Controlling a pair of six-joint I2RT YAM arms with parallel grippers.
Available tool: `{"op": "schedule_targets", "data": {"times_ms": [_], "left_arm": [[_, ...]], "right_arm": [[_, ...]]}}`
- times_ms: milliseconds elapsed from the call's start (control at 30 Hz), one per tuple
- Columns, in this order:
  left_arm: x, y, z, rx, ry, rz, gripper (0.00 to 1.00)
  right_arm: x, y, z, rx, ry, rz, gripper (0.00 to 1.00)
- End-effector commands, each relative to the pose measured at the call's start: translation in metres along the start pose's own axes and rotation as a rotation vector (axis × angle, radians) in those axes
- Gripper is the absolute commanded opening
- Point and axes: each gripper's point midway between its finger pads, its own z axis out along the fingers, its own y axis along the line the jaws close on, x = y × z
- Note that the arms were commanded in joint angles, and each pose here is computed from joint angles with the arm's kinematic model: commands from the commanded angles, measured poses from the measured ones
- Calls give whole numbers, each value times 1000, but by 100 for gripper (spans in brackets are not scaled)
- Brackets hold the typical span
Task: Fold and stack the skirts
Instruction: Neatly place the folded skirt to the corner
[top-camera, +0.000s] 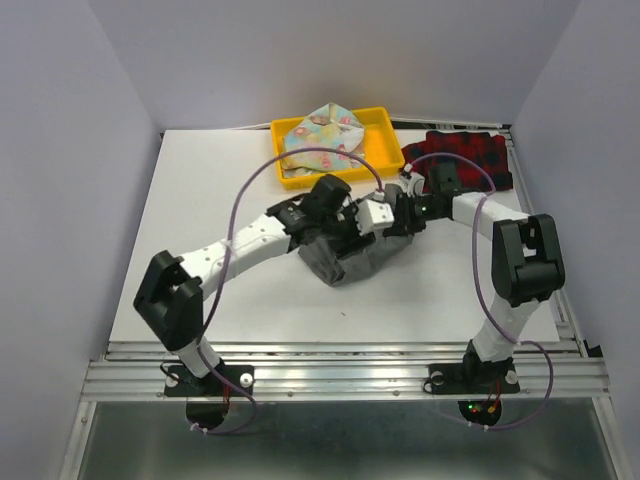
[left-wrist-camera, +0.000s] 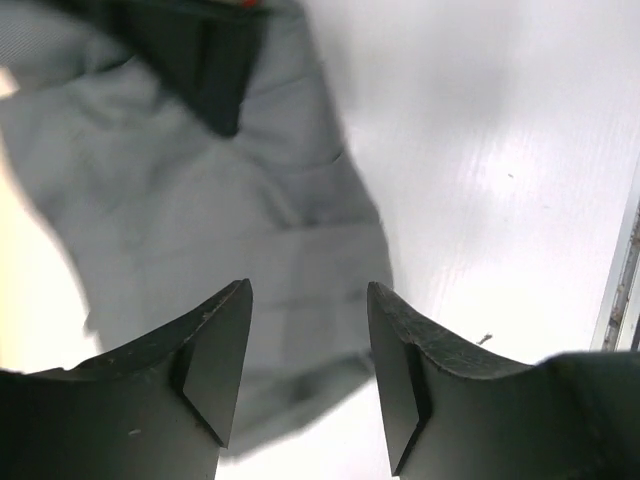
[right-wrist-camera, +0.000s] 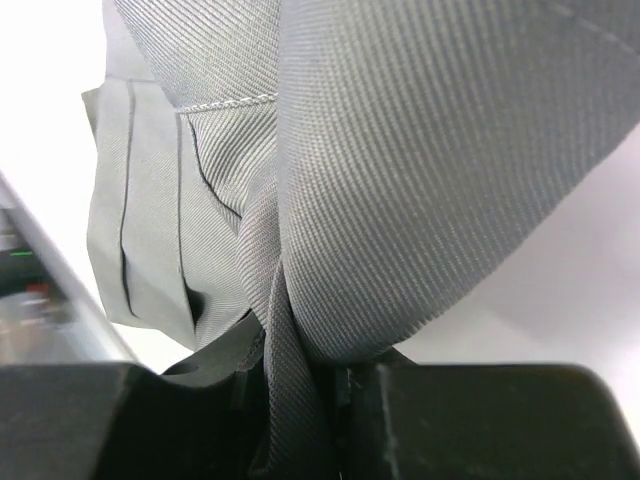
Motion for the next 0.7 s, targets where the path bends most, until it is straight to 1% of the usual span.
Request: {"op": "schedule_targets", "data": {"times_ms": [0, 67, 100, 133, 200, 233, 300, 333, 433, 467, 500, 667], "left_arm": [[-34, 30, -68, -97, -118, -72, 63], [-27, 44, -82, -155, -109, -84, 64], [-24, 49, -85, -174, -104, -89, 64], [-20, 58, -90, -210, -103, -100, 64], [-17, 64, -94, -233, -105, -111, 64], [-16, 68, -96, -246, -110, -119, 65], [-16, 69, -96, -251, -113, -121, 65], [-17, 71, -96, -255, -116, -118, 65], [-21, 73, -95, -257, -123, -115, 65], [-21, 75, -95, -259, -122, -114, 65], [-22, 76, -94, -261, -123, -112, 65], [-22, 80, -89, -260, -113, -110, 65]], "right_arm": [[-30, -21, -44, 172, -30, -267, 1], [-45, -24, -59, 219, -52, -350, 1], [-52, -35, -66, 273, -55, -416, 1], [-64, -34, -73, 297, -72, -469, 1], [-79, -44, -84, 357, -77, -578, 1], [-96, -49, -92, 391, -92, -638, 1], [-113, -60, -103, 424, -114, -667, 1], [-131, -63, -115, 448, -147, -693, 1], [-156, -76, -121, 477, -161, -751, 1], [-174, -74, -133, 489, -202, -776, 1], [-180, -78, -129, 483, -204, -776, 1], [-221, -87, -141, 491, -278, -799, 1]]}}
